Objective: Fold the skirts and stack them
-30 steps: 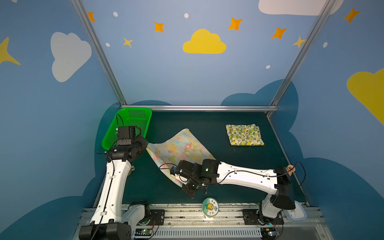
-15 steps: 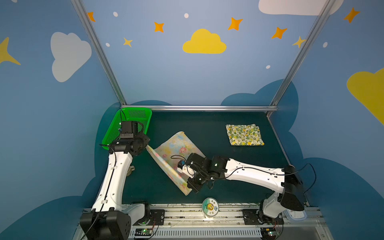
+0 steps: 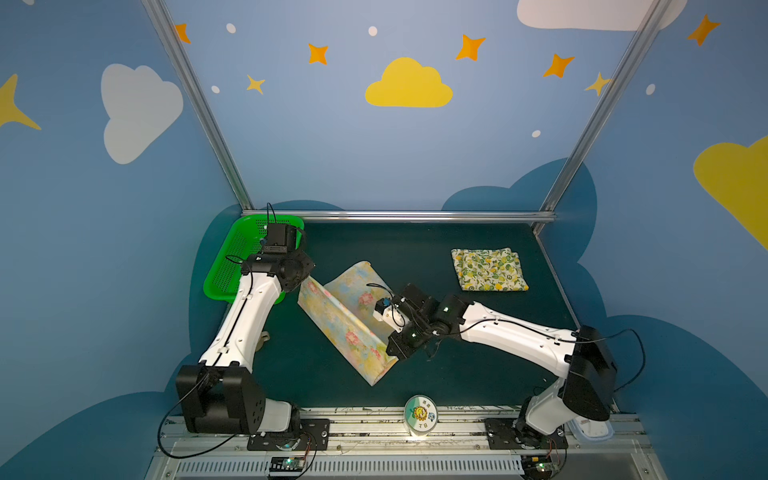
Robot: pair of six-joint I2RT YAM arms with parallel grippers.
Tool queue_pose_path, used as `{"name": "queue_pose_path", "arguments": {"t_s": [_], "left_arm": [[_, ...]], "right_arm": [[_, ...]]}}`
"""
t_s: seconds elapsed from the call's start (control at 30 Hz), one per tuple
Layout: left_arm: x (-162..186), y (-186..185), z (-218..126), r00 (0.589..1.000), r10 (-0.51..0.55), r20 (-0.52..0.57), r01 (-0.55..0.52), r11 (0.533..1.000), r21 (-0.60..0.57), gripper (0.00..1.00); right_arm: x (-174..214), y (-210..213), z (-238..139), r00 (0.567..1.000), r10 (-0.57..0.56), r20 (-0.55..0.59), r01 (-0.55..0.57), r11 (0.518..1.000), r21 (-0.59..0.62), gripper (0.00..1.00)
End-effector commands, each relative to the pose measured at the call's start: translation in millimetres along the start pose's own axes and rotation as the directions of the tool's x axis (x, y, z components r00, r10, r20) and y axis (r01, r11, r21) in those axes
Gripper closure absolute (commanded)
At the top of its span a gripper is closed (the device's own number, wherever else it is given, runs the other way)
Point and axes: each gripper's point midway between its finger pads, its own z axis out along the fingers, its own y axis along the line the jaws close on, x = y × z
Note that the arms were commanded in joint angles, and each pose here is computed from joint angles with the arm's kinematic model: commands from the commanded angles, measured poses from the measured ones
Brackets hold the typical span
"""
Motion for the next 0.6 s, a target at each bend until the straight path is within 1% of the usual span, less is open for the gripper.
{"name": "queue_pose_path", "arguments": {"t_s": [0.0,0.13,0.27,0.43,0.57], "left_arm": [[-17.0,-5.6,-11.2,0.997,0.029,0.071,-0.031,0.999,0.02,0.96],[-16.5,8.3,-17.7,0.997,0.005,0.073,-0.006,1.0,0.014,0.96],[-13.8,22.1,-28.1,0.998,-0.023,0.062,0.021,0.999,0.036,0.96],[-7.2,41.2,-41.1,0.998,-0.037,0.054,0.036,0.999,0.021,0.96],[-1.1,47.5,-46.1,0.998,-0.038,0.05,0.037,0.999,0.022,0.96]], "right_arm": [[4.6,11.3,-9.0,1.0,-0.006,-0.018,0.006,1.0,-0.006,1.0],[3.1,29.2,-6.2,0.999,-0.044,-0.015,0.044,0.999,0.014,1.0],[3.0,52.2,2.9,0.995,-0.09,-0.037,0.091,0.996,0.017,1.0],[5.8,79.9,13.6,0.988,-0.143,-0.061,0.142,0.99,-0.014,1.0],[8.9,95.0,20.9,0.983,-0.166,-0.082,0.161,0.985,-0.06,1.0]]}}
